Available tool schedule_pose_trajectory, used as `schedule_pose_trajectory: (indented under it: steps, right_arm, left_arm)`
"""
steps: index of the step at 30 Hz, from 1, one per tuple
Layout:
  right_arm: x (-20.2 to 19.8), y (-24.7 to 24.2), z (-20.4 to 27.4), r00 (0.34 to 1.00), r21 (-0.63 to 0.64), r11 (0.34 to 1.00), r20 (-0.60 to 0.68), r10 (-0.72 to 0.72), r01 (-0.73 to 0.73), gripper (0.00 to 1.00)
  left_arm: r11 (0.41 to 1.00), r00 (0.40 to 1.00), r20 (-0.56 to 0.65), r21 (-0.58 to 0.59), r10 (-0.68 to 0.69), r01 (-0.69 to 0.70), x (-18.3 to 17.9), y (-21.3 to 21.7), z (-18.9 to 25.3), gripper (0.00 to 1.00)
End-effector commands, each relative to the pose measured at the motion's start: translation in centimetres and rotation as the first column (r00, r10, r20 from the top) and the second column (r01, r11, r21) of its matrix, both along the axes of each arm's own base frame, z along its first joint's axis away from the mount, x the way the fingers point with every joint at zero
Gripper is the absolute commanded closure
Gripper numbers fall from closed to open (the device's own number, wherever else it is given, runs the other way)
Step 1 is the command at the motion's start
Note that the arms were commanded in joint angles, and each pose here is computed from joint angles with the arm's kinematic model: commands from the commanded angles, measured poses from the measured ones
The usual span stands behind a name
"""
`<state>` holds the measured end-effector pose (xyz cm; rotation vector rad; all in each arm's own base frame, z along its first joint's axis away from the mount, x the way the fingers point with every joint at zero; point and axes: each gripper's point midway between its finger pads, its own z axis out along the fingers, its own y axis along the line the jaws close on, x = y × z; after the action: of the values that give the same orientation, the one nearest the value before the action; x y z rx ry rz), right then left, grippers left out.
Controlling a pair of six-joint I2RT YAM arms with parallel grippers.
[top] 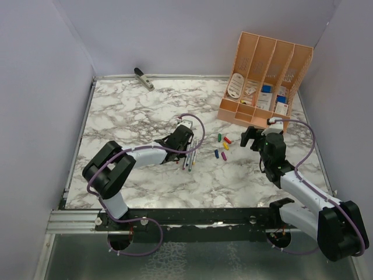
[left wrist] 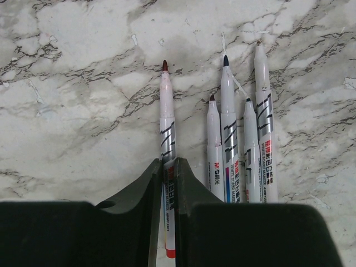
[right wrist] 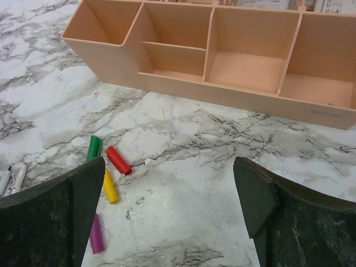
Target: Insert the pens into the pen caps
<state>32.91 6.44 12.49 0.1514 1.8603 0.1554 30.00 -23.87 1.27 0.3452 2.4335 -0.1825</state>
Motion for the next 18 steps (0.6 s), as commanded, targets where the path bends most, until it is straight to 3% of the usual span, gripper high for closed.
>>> schedule_pose_trajectory:
  steps: [1,9,18]
  right_arm:
    - [0.4,-0.1,1.4,0.999,0.002,1.0,0.031,-0.019,0.019,0.0]
    - [0.8,0.2,0.7,1.0,-0.006,1.0,0.001,-0.01,0.01,0.0]
    - [2.3,0.7,-0.4,0.998,-0.032,0.999,-0.065,-0.005,0.003,0.03]
  left_arm:
    - [0.976,0.922,-0.387,0.196,-0.016,0.099,-9.3,5.2,-7.2,1.0]
    - [0.975,0.95,-0.311,0.208,-0.01,0.078,-7.9,5.3,-5.8,1.0]
    - [0.996,0.999,-0.026,0.086,-0.02,0.022,-3.5,3.5,0.9,1.0]
